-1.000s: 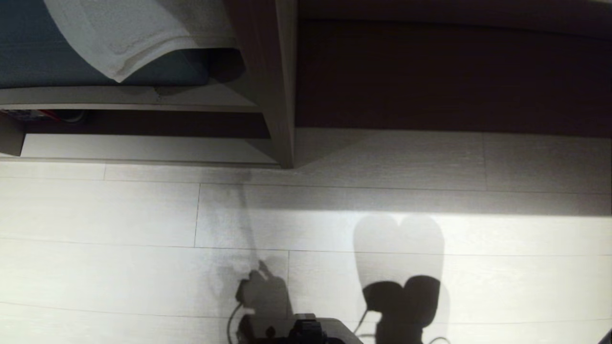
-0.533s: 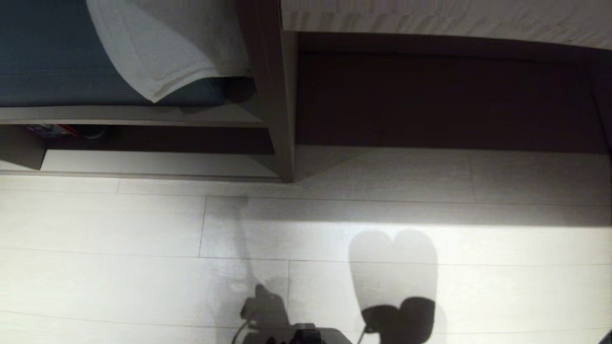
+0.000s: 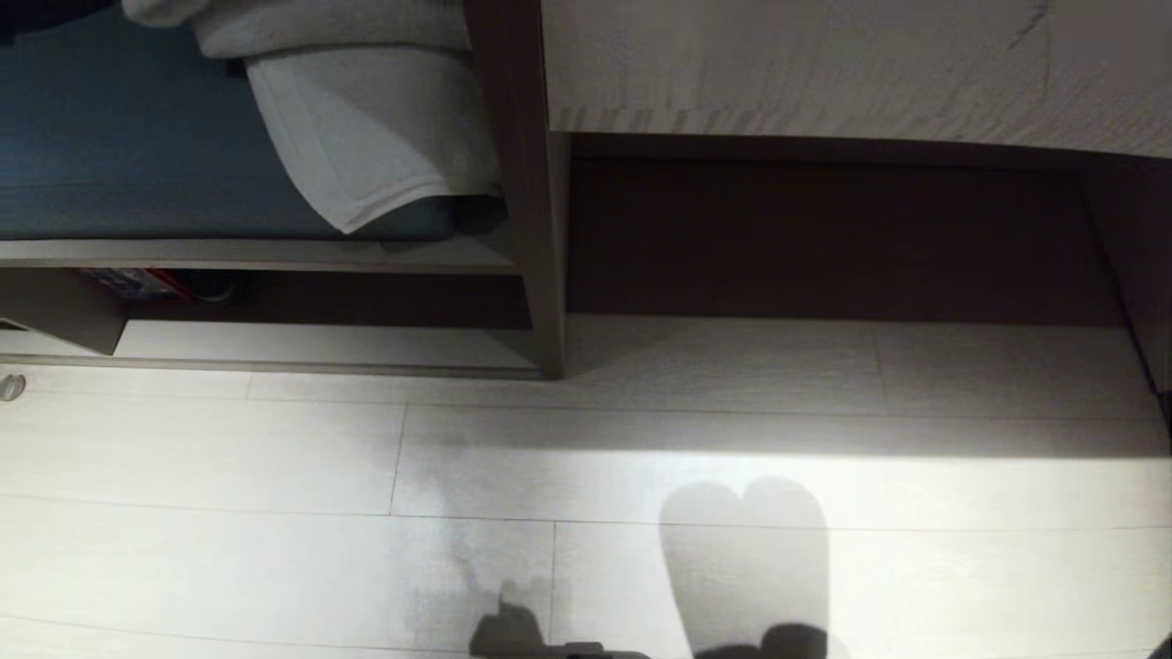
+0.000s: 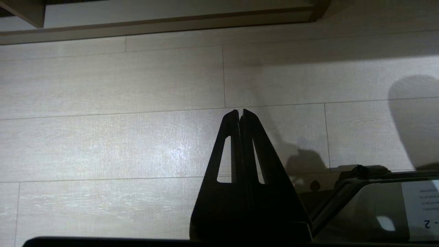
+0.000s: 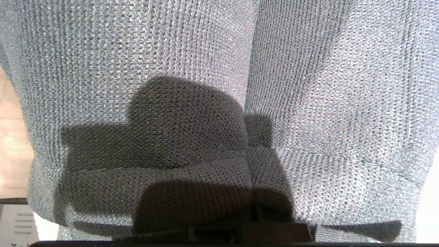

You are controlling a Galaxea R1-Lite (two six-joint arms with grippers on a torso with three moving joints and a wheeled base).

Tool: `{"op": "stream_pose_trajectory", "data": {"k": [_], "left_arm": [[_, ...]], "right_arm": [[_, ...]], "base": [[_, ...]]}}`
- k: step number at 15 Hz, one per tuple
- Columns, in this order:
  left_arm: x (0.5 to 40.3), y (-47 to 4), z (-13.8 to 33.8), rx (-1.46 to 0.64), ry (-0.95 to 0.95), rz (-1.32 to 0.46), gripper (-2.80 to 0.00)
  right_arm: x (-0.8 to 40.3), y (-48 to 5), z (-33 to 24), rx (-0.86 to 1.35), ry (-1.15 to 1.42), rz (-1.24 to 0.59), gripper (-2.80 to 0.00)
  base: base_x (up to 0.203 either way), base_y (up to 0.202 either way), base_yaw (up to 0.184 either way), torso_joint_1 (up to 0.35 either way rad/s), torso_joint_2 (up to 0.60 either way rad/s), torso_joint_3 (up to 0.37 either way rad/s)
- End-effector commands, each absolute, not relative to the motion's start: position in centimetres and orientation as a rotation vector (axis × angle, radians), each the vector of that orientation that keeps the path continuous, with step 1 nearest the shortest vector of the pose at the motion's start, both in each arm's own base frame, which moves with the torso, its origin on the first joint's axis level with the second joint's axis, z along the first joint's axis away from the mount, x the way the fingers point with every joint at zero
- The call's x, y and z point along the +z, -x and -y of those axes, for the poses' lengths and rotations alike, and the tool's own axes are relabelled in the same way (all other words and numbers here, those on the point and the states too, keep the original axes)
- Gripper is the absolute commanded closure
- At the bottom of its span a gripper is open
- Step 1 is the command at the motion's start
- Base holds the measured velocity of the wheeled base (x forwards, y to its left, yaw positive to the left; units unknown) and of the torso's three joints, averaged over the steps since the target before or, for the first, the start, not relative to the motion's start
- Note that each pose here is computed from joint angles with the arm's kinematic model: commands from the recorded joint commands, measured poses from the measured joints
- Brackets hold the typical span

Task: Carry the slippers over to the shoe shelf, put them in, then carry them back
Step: Place the slippers into the shoe cabinet

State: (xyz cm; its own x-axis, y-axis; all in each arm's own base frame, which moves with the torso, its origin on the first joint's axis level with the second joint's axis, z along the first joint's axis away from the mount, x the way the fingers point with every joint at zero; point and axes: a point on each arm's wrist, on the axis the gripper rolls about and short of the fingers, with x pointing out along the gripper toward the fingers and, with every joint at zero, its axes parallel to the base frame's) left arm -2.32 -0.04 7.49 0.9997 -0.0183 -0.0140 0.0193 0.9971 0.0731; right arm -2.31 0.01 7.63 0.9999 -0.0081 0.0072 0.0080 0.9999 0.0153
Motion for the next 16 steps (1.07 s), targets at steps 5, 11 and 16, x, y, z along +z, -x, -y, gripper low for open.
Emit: {"op": "stream_pose_trajectory", "data": {"k": [5, 11, 16], "left_arm": [[7.49, 2.3, 0.04, -0.019, -0.075, -0.015, 0.0], [7.53, 2.32, 0.04, -0.019, -0.075, -0.013, 0.0], [7.53, 2.32, 0.04, -0.019, -0.075, -0.013, 0.0]], "right_arm": [[7.63, 2.3, -0.01, -0.009, -0.015, 0.008, 0.0], [7.63, 2.3, -0.01, -0.008, -0.015, 0.008, 0.0], [7.63, 2.3, -0.01, -0.009, -0.015, 0.008, 0.0]], "base": [[0.0, 0.0, 0.0, 0.002, 0.0, 0.206], [0.0, 0.0, 0.0, 0.003, 0.0, 0.199], [0.0, 0.0, 0.0, 0.003, 0.0, 0.202]]}}
